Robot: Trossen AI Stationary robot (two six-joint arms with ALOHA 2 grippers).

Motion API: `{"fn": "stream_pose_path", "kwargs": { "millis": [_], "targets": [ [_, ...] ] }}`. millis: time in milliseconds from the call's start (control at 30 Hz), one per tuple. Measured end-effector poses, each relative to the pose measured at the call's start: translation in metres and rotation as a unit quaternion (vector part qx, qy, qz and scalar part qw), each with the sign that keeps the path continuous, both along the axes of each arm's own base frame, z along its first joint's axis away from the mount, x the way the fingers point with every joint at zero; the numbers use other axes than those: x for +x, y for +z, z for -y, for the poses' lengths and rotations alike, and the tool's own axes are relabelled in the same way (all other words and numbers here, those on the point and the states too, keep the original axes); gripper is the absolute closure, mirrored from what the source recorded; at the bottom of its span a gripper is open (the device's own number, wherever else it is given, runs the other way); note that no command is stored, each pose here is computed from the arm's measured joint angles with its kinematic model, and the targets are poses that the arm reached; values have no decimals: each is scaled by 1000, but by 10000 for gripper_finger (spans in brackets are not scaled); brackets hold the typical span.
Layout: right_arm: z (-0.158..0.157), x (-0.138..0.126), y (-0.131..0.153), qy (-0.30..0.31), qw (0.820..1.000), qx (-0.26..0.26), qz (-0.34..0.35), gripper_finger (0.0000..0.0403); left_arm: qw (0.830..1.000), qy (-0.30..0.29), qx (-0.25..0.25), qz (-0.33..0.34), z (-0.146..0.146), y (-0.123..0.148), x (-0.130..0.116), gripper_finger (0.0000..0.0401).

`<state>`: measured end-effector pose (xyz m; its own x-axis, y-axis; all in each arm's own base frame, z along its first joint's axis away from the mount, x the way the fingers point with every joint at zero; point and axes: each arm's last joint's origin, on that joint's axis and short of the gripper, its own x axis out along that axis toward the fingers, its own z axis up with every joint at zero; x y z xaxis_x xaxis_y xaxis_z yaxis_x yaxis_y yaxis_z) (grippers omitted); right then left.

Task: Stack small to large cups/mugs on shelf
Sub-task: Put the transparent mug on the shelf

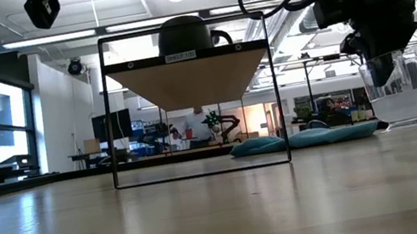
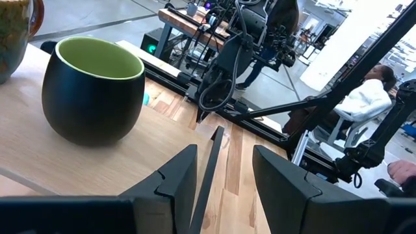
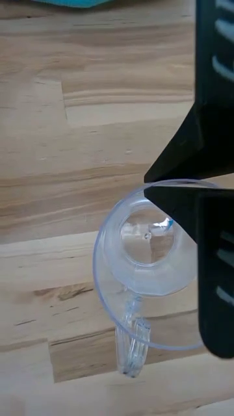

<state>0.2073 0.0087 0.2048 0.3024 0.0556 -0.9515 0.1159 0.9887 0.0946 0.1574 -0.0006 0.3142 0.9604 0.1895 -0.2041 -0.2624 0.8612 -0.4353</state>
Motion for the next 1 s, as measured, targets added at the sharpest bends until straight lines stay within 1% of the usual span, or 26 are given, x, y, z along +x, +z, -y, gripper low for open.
{"fn": "stream_pose_path", "kwargs": {
  "millis": [233,333,500,700,867,1000],
  "targets": [
    [0,1,0,-13,1000,5,3,403,1000,-3,-8,1,0,0,0,263],
    [-3,1,0,-6,1000,0,5,403,1000,-7,-12,2,0,0,0,263],
    [-11,1,0,22,1000,-8,8,403,1000,-11,-13,2,1,0,0,263],
    [-17,0,0,23,1000,-14,7,403,1000,-11,-13,2,1,0,0,263],
    [-25,-6,-12,14,1000,-1,-3,403,1000,-11,-13,2,1,0,0,263],
    [-33,-7,-13,18,1000,-5,2,403,1000,-14,-13,2,1,0,0,263]
  ]
}}
